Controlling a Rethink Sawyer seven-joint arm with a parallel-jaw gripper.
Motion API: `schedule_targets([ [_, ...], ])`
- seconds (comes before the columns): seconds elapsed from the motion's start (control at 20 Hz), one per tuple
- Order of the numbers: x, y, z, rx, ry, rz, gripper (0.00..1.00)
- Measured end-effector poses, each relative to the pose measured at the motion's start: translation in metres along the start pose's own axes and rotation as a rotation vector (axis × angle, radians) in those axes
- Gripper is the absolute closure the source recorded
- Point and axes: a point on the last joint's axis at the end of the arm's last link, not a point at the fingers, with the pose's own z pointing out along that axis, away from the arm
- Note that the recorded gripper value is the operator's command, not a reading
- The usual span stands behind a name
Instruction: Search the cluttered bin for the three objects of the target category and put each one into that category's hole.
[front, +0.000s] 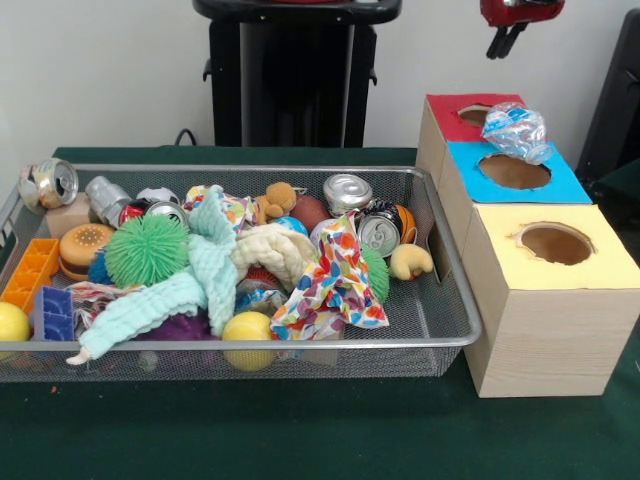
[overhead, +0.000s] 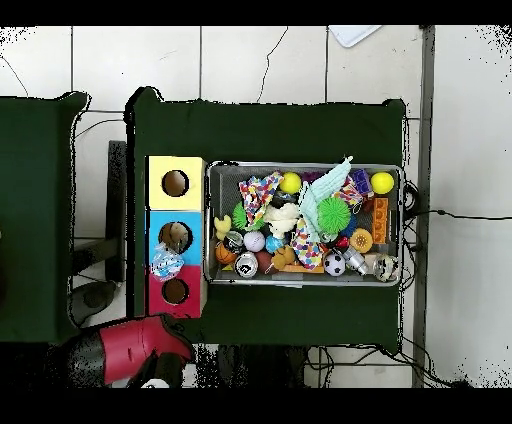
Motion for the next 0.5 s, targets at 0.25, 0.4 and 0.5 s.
schedule_targets([
  [0.25,0.001,0.011,0.025,0.005,0.021,-0.015,1.00],
  [0.4,0.001,0.015,0.039,0.011,0.034,-0.026,1.00],
  [0.5,0.001,0.017,0.046,0.013,0.039,-0.030,1.00],
])
